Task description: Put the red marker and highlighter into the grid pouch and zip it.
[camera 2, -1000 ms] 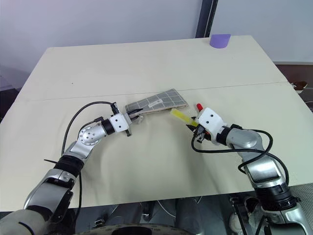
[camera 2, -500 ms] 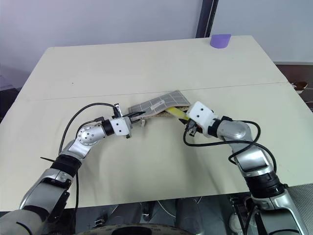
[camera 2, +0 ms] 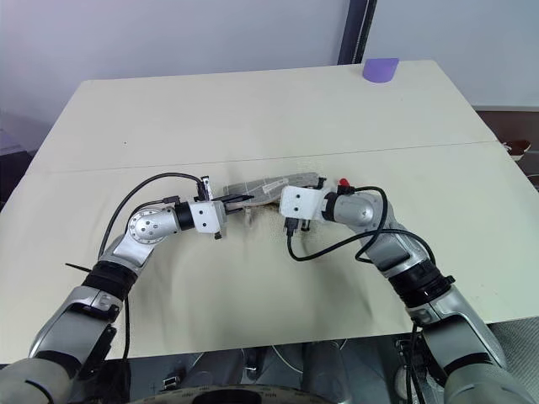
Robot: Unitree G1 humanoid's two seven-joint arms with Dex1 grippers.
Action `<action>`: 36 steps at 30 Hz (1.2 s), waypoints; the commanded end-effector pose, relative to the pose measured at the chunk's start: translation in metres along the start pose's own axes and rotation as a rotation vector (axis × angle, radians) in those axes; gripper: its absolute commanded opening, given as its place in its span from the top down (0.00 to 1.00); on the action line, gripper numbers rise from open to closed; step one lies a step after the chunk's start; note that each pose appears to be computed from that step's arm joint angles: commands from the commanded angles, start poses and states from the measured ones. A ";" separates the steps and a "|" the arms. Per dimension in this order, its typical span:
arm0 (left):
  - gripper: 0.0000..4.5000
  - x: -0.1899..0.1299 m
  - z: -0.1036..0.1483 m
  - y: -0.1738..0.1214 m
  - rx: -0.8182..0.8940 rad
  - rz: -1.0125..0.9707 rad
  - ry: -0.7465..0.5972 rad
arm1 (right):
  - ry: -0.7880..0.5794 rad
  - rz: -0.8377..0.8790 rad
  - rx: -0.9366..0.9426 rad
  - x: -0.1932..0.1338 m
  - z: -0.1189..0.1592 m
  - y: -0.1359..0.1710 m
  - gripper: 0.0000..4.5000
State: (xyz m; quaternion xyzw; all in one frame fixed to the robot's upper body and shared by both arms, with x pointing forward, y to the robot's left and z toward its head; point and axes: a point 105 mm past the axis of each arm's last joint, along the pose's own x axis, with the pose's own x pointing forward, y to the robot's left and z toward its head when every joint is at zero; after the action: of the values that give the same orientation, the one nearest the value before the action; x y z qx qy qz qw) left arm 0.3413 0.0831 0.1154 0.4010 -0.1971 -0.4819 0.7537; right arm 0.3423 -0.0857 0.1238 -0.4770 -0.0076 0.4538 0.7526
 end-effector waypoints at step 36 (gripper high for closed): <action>1.00 -0.012 -0.013 0.008 -0.019 0.089 0.028 | 0.253 -0.471 1.123 -0.101 -0.086 0.018 0.14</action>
State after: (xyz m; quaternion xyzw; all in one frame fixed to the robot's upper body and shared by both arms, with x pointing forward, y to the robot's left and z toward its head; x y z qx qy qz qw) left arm 0.3509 0.1059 0.1050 0.3871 -0.1759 -0.4469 0.7871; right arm 0.3082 -0.2127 0.0983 -0.0540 0.2233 0.1552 0.9608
